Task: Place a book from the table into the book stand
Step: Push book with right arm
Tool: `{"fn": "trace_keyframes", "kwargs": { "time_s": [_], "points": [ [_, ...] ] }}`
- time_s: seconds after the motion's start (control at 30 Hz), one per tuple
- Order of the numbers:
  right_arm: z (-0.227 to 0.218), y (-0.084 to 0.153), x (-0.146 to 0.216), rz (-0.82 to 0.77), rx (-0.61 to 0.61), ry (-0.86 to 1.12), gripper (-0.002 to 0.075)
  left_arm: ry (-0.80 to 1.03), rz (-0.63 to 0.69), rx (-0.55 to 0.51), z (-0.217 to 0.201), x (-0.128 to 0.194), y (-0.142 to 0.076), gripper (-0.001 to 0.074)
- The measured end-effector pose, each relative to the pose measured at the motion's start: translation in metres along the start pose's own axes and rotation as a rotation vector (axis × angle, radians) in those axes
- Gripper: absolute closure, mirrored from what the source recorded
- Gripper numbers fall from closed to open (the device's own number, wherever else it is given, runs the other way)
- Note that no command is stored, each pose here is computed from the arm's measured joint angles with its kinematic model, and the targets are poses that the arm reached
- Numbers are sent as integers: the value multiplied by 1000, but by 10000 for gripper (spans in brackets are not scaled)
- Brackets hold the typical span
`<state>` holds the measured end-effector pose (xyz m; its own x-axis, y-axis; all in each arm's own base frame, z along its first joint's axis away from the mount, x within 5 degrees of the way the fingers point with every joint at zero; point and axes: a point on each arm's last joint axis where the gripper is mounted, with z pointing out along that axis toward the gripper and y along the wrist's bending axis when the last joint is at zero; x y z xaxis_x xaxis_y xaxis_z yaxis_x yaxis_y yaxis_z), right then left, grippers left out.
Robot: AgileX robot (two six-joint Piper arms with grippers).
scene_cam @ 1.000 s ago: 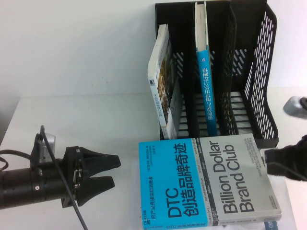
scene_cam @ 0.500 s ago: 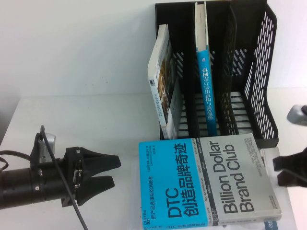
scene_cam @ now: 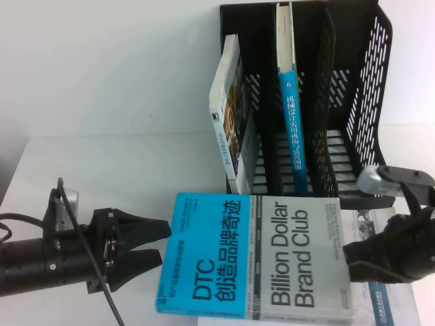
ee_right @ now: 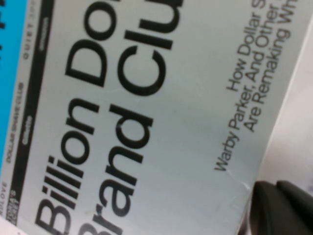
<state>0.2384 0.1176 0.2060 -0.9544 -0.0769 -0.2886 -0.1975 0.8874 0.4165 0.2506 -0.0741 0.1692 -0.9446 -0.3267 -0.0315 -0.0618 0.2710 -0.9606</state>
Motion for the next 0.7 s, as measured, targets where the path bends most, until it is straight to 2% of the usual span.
{"fn": "trace_keyframes", "kwargs": {
  "time_s": [0.2,0.33,0.47,0.7],
  "points": [
    [3,7,-2,-27,-5,-39,726,1,-18,-7,0,0,1,179],
    [4,7,-3,-46,3,-55,726,29,26,-21,0,-3,-2,141],
    [4,7,-4,-83,7,-62,726,92,90,-51,1,-11,-10,131],
    [4,7,-4,-103,9,-63,727,188,78,-128,6,-27,-8,130]
  ]
}}
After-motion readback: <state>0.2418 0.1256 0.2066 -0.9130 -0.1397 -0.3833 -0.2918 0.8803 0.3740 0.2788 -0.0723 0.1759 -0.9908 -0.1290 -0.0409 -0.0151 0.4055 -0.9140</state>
